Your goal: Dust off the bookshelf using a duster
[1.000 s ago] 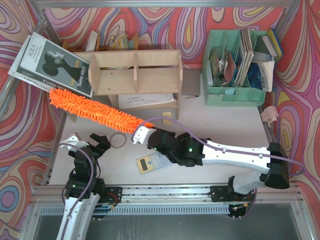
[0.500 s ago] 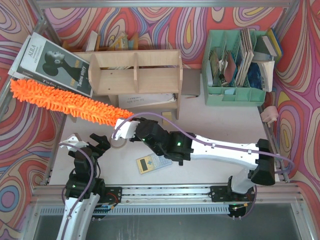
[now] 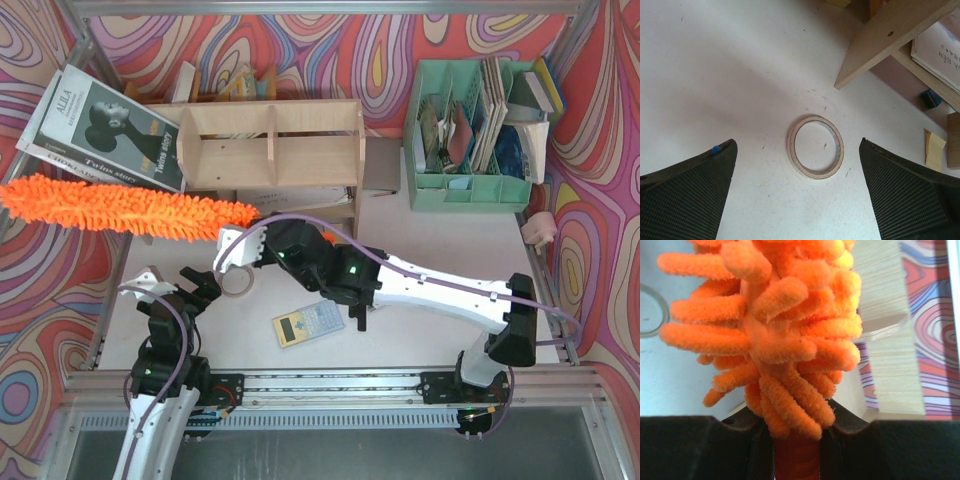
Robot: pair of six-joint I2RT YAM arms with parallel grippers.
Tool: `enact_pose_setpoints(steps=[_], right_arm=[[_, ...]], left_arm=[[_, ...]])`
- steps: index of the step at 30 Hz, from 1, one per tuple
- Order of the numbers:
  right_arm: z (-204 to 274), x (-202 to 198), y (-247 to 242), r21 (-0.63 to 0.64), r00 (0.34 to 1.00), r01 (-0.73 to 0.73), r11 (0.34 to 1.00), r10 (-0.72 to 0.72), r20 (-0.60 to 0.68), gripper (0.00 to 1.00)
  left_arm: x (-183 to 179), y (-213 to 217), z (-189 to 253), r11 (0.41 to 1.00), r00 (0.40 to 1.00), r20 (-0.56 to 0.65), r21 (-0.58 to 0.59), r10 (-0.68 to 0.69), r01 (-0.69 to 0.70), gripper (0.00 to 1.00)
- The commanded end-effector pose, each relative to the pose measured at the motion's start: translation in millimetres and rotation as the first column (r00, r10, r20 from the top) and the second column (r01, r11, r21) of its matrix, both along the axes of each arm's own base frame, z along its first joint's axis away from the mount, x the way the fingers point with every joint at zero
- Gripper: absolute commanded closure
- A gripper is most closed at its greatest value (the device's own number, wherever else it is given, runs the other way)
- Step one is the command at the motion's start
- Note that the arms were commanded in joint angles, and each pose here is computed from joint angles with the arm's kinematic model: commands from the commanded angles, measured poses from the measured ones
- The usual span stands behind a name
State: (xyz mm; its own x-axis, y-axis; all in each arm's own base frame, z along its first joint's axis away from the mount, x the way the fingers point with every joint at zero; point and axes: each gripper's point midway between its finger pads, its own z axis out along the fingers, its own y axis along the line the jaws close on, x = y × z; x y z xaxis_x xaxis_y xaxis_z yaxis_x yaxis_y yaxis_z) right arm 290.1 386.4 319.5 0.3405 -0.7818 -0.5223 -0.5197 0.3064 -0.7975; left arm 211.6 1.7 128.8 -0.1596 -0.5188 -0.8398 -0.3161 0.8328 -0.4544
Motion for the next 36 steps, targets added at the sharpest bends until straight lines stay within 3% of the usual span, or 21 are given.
enact_pose_setpoints(steps=[1,5,20,36], right_arm=[[54,16,10,0.04,0.993,-0.024,0.999,0.019,0.12,1.0],[59,31,17,-0.036,0.983,-0.031,0.999,0.037,0.178,1.0],[62,71,15,-0.072,0.982,0.005,0.997,0.009,0.189,1.0],[-8,74,-26,-0.143,0.991,0.122,0.982,-0.113,0.068,1.0]], left_arm=[[3,-1,-4,1.0,1.0,-0.003,0.014,-0.011,0.011,0.02],[2,0,-4,1.0,1.0,0.001,0.014,-0.009,0.009,0.01],[2,0,-4,1.0,1.0,0.003,0.012,-0.008,0.008,0.02],[2,-1,-4,1.0,1.0,0.001,0.012,-0.01,0.01,0.01]])
